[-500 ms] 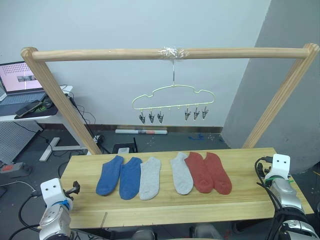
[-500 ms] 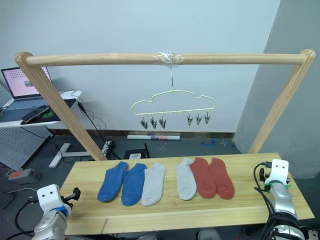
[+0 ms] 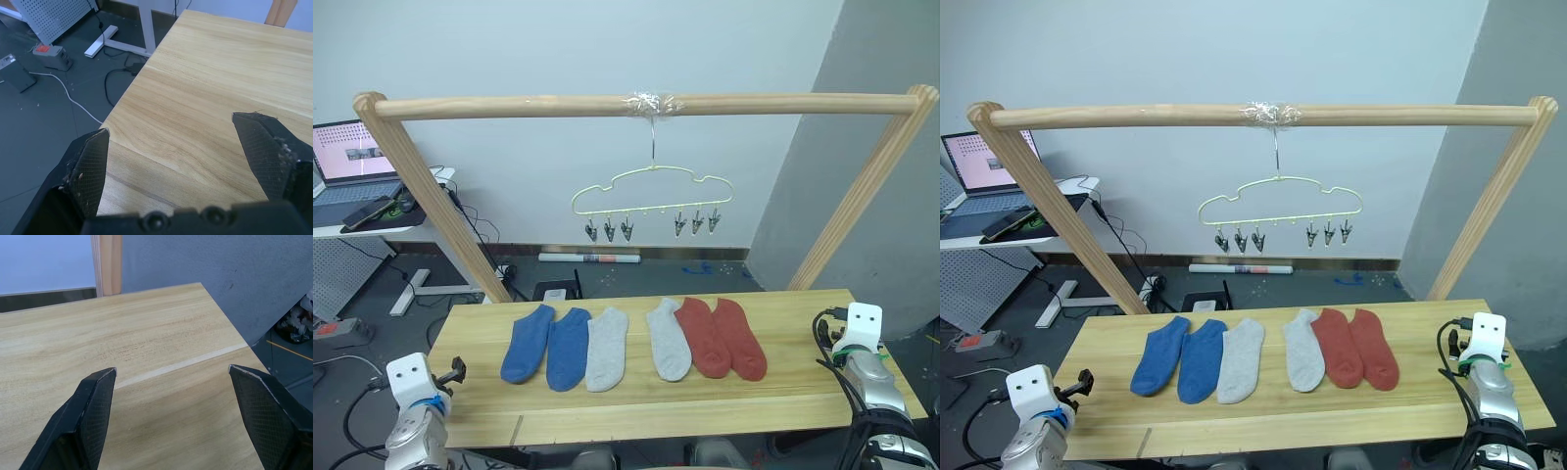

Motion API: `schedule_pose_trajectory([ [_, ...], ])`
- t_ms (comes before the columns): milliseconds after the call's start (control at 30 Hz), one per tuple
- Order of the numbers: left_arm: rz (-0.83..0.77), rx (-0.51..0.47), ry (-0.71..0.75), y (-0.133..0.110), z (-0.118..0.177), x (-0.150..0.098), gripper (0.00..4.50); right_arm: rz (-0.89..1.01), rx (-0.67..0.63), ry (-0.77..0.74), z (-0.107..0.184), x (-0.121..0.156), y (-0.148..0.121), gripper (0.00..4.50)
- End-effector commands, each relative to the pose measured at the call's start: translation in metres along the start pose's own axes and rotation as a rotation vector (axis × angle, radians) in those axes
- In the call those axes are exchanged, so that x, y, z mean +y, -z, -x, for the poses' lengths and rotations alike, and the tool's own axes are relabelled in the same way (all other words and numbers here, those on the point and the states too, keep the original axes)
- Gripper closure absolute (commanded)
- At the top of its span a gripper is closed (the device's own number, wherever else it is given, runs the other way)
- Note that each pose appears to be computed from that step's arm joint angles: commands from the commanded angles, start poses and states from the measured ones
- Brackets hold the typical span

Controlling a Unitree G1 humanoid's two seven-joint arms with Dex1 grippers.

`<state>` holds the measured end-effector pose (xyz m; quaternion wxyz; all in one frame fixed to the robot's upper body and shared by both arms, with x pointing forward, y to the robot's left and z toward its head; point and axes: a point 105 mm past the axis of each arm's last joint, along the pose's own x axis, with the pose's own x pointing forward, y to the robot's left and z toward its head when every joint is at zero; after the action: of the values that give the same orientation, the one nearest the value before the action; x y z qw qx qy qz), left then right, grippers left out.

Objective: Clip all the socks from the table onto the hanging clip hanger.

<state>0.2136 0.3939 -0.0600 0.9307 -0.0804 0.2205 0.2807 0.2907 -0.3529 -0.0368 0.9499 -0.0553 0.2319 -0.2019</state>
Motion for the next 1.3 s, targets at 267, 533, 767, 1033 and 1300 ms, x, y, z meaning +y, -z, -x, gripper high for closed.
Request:
schedule_pose_trajectory([
  [267,-0.012,-0.1,0.018,-0.035,0.001,0.007,0.05,-0.005,-0.043,-0.019,0.004,0.009,-0.01,0.68],
  [533,-0.104,-0.22,0.313,-0.07,0.03,-0.046,0.05,0.028,-0.125,-0.205,0.03,0.044,-0.038,0.68],
  [767,-0.199,-0.325,0.646,-0.106,0.088,-0.127,0.05,0.066,-0.26,-0.665,0.081,0.104,-0.098,0.68],
  [1033,-0.173,-0.421,0.834,-0.137,0.112,-0.201,1.49,0.145,-0.37,-1.146,0.148,0.161,-0.139,0.68],
  [1300,-0.186,-0.502,0.91,-0.15,0.117,-0.251,1.84,0.162,-0.519,-1.396,0.195,0.188,-0.174,0.68],
])
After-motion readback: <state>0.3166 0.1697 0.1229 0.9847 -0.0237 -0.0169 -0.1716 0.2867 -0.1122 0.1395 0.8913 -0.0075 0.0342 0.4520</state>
